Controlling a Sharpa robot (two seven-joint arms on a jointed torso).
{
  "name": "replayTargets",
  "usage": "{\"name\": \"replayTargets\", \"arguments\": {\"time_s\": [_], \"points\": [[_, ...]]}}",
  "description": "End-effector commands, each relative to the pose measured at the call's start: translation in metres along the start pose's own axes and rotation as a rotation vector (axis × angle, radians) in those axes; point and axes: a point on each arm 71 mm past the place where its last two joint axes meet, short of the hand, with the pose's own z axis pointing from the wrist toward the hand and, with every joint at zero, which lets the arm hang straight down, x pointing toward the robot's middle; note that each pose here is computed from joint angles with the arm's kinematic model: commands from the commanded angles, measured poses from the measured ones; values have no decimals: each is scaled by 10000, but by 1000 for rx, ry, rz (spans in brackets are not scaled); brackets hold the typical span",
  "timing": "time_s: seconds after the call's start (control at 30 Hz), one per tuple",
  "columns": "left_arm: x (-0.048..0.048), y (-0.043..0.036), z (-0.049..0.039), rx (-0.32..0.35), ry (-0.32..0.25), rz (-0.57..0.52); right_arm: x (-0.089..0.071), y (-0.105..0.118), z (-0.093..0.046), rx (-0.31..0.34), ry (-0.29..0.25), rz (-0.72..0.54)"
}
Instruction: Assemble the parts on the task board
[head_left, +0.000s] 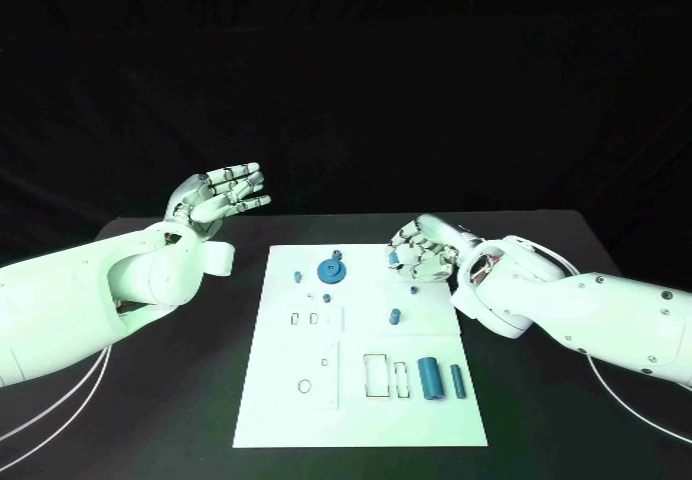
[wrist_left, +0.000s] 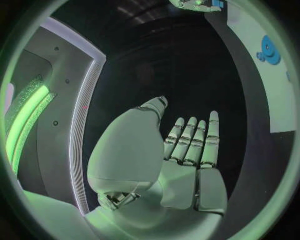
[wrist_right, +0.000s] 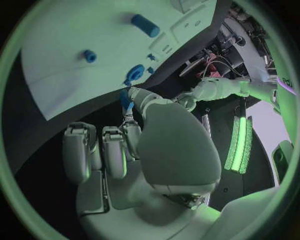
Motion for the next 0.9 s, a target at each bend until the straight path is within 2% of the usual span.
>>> {"name": "replayTargets", "arguments": {"time_s": [0.03,0.23,0.43,0.67,0.9], "points": [[41,-7,0,4,22,-12,90,142,40,15,11,-5],[83,-9,-5,3,32,-18,332,426,106,-40,52,-3],[120,-11,-16,1,41,-22,584,605,114,-46,87,3],[155,-14,-25,-1,50,-27,823,705,109,-25,140,5],[186,-18,-35,-1,58,-31,993,730,114,-14,157,-13]]}}
